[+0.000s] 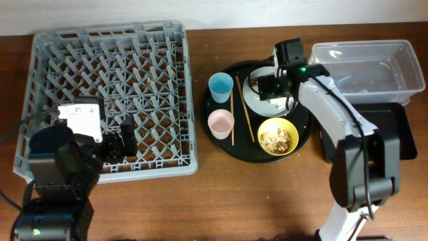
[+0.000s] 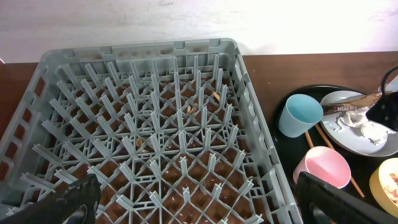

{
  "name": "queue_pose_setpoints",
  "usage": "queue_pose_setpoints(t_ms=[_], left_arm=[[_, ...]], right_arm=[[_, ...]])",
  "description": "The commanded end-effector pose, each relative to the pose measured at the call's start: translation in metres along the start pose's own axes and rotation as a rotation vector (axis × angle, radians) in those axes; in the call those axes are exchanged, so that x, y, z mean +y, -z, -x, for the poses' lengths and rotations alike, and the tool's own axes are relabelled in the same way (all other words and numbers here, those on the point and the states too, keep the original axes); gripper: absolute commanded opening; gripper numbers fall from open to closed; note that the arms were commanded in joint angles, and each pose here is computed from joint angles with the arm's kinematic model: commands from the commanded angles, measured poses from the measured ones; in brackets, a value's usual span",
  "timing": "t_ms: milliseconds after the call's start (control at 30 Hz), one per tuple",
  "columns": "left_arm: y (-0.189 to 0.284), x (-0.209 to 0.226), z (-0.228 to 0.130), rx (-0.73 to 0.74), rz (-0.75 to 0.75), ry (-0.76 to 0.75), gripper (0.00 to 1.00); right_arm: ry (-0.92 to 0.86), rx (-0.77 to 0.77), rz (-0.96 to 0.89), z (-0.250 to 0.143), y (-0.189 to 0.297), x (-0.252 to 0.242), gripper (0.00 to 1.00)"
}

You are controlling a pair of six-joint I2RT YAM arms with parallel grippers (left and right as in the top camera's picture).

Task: Sort waste into correct bins and load items into the dishwasher rack
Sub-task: 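Move the right gripper over the white plate toward the tissue, then grasp the crumpled tissue and drop it into the clear bin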

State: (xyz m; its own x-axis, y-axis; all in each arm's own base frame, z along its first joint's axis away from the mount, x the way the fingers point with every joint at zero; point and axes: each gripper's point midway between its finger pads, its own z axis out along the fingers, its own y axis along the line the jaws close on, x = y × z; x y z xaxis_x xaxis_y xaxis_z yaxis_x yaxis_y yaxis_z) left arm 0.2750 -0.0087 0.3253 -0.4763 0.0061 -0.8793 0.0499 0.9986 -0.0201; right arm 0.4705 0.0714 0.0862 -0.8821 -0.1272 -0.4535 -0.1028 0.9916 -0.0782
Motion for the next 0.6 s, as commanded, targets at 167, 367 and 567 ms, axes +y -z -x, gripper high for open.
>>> queue_pose_setpoints(t_ms=[167,367,567], left_arm=[[0.002,0.0,0.004,-0.009,-0.002,-0.013,1.0],[-0.011,0.001,-0.005,0.051,-0.003,-0.009,1.0],[-0.029,0.002,-0.014,0.111,-0.004,-0.006,1.0]], right_arm=[[0.179,0.053,-0.059,-0.012,-0.049,-0.006,0.95],[0.159,0.04,-0.055,-0.01,-0.062,-0.012,0.89],[0.126,0.076,0.034,-0.022,-0.076,-0.005,0.82]])
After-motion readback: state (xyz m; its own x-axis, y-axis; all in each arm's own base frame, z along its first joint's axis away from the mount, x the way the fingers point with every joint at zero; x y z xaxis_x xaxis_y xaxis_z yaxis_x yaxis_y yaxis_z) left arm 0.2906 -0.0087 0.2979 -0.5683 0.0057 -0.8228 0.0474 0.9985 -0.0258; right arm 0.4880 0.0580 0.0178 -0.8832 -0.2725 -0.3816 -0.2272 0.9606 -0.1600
